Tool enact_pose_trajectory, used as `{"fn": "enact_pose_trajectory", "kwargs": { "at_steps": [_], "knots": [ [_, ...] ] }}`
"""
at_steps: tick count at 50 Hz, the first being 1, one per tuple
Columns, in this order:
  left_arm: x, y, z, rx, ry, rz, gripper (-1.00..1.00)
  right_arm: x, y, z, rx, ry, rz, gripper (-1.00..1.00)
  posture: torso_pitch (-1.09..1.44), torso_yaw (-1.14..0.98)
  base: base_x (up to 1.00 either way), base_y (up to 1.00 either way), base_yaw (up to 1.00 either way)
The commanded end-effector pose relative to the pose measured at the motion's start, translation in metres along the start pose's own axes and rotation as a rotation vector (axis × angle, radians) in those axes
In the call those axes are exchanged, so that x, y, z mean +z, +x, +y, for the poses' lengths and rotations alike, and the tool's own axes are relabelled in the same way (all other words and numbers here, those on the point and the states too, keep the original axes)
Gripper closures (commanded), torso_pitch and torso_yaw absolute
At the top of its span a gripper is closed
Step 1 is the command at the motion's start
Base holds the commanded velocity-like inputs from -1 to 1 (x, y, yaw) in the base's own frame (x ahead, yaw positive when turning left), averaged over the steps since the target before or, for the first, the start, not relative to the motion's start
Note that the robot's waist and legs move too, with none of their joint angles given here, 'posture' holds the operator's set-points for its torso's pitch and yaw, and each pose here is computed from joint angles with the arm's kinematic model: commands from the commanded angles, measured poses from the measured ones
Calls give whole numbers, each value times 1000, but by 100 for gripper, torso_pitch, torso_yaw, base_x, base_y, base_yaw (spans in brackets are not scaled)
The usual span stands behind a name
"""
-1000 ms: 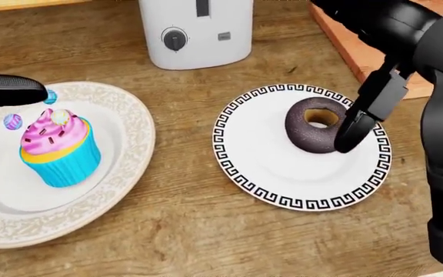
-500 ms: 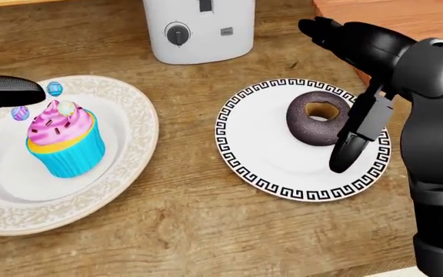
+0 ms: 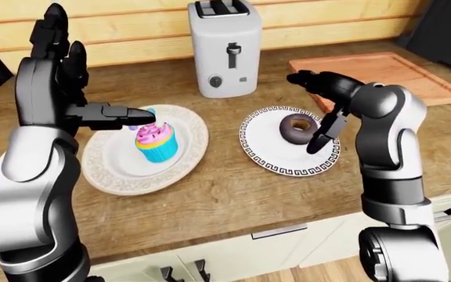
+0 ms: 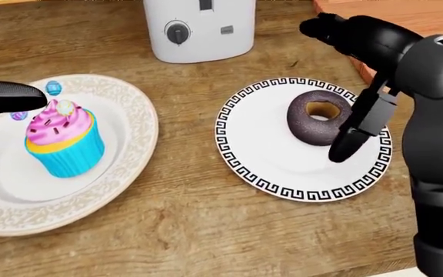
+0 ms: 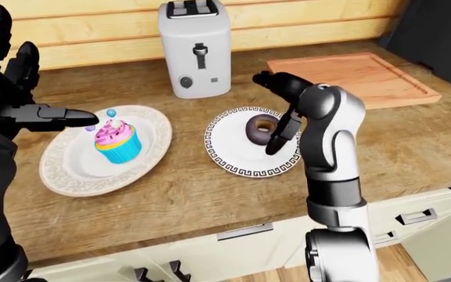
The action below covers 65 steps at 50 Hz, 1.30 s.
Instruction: Move the dessert items from the plate to the tray.
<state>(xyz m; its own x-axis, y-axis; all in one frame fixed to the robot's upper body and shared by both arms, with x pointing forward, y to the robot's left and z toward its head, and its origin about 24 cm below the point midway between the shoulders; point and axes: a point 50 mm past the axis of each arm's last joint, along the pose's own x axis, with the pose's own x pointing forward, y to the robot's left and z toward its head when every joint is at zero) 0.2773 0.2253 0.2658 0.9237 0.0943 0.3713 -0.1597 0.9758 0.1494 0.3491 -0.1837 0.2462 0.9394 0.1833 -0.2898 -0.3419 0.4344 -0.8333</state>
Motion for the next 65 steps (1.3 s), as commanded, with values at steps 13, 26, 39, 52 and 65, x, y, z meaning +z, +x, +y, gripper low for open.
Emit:
{"fn": "enact_pose_trajectory", "kwargs": {
  "at_steps": [13, 26, 39, 52, 65],
  "knots": [
    [20, 0, 5, 18, 16, -90, -100, 11, -9, -5, -102, -59, -49, -67, 0, 0, 0, 0, 0],
    [20, -2, 6, 19, 19, -91, -100, 13, -14, 1, -115, -81, -53, -58, 0, 0, 0, 0, 0],
    [20, -3, 7, 23, 21, -91, -100, 13, -13, 5, -111, -92, -60, -36, 0, 0, 0, 0, 0],
    [21, -4, 8, 26, 25, -93, -100, 14, -14, 5, -102, -101, -64, -25, 0, 0, 0, 0, 0],
    [25, -5, 10, 31, 26, -100, -100, 18, -15, 3, -107, -110, -78, 9, 0, 0, 0, 0, 0]
  ]
}}
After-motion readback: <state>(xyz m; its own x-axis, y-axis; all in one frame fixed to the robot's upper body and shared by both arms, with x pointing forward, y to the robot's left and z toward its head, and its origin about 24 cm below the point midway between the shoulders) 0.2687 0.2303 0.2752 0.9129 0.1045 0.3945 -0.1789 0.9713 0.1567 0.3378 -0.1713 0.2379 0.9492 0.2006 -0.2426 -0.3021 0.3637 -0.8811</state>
